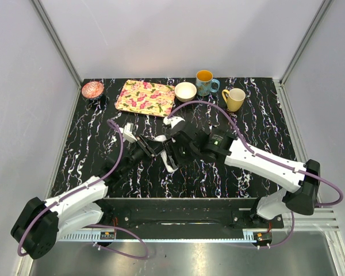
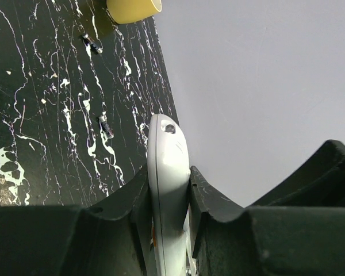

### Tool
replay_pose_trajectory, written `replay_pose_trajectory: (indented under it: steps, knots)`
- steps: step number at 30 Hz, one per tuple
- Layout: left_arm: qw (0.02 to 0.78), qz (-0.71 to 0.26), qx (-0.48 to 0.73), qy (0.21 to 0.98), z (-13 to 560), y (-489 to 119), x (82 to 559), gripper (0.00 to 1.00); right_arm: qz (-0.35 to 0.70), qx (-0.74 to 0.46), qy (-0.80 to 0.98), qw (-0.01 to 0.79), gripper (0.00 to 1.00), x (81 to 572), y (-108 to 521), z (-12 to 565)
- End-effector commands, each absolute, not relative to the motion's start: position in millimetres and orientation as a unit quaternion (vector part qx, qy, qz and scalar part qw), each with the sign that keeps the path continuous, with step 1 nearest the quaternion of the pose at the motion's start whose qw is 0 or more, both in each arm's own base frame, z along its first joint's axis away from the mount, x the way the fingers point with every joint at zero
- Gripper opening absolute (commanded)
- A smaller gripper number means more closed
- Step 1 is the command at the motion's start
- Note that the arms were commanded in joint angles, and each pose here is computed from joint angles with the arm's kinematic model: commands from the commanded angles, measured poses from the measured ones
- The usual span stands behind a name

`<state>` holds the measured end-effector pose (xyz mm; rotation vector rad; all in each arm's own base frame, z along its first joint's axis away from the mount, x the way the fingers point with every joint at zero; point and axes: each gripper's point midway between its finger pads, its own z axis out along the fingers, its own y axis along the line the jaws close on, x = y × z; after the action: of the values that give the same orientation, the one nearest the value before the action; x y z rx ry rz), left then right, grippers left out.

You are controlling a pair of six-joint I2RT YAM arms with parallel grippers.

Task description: Load the batteries into the remote control

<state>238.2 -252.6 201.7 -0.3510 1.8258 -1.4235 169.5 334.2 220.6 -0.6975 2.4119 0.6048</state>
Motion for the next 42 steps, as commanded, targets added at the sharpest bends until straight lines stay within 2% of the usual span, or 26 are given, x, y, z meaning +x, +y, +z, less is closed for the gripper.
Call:
replay_pose_trajectory:
  steps: [1,16,30,38,41,42]
  knots:
    - [0.414,-0.604,-0.118,0.670,250,-257,240,0.00,0.235,-0.260,0.895,0.278,0.57,170,344,218]
    - [0.416,-0.610,-0.116,0.664,253,-255,235,0.00,0.226,-0.267,0.897,0.270,0.50,170,347,204]
    - [0.417,-0.609,-0.118,0.664,252,-254,234,0.00,0.221,-0.261,0.899,0.274,0.33,172,343,203]
    - [0.416,-0.608,-0.118,0.666,250,-254,235,0.00,0.218,-0.262,0.899,0.275,0.10,172,342,204]
    - [0.417,-0.607,-0.118,0.666,249,-254,235,0.00,0.217,-0.260,0.899,0.277,0.10,173,341,205]
    - [0.417,-0.607,-0.118,0.667,249,-254,235,0.00,0.218,-0.260,0.898,0.279,0.14,173,342,206]
